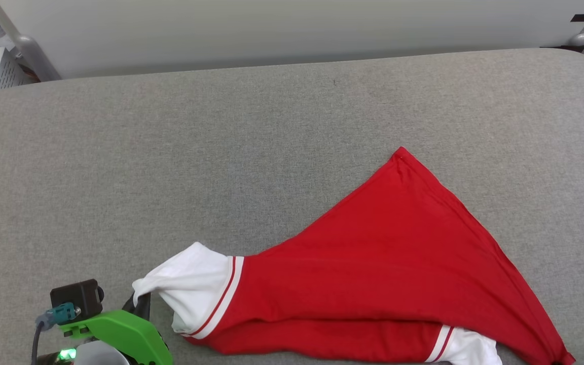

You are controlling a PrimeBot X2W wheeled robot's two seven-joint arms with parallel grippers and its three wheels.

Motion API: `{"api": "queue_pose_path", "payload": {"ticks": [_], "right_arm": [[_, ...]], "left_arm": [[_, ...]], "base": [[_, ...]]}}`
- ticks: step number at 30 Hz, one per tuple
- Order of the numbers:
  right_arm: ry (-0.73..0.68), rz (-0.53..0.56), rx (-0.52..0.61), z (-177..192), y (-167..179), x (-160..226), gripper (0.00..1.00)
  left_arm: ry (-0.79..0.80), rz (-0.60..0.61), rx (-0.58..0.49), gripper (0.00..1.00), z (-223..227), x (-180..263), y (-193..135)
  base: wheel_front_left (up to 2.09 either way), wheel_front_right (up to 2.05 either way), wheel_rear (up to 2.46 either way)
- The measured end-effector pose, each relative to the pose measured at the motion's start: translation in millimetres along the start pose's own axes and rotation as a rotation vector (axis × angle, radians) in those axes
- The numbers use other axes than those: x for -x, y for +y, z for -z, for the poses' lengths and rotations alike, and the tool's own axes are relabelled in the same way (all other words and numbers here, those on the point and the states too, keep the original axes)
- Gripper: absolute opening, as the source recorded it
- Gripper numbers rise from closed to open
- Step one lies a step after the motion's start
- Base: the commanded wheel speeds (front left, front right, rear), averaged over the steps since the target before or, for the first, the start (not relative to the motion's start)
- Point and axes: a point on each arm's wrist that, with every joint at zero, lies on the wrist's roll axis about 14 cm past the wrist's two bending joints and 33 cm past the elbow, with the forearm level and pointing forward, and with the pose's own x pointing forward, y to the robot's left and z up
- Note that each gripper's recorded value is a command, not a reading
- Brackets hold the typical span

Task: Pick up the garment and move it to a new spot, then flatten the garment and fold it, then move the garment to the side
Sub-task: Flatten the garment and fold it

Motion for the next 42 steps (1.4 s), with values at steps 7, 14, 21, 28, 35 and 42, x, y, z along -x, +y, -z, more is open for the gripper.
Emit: {"api": "queue_pose_path", "payload": {"ticks": [7,14,21,28,35,42], "right_arm": [[-0.180,-0.036,0.038,-35,16,2,1.00],[-0.577,-0.134,0.145,-129,62,15,1.00],[-0.597,-0.241,0.194,-164,112,-8,1.00],[-0.332,-0.324,0.322,-172,166,-48,1.00],[-0.127,-0.377,0.506,-172,222,-69,1.00],[0.011,-0.362,0.676,-157,246,-99,1.00]], "left_arm": [[-0.004,-0.002,0.005,0.00,1,2,1],[-0.026,0.008,0.009,0.00,-1,6,-2],[-0.077,0.044,0.002,0.00,-14,6,-15],[-0.116,0.071,-0.005,0.00,-24,5,-25],[-0.133,0.078,-0.005,0.00,-29,1,-29],[-0.123,0.070,0.011,0.00,-26,-9,-26]], "base": [[0.00,0.00,0.00],[0.00,0.00,0.00],[0.00,0.00,0.00],[0.00,0.00,0.00],[0.00,0.00,0.00],[0.00,0.00,0.00]]}}
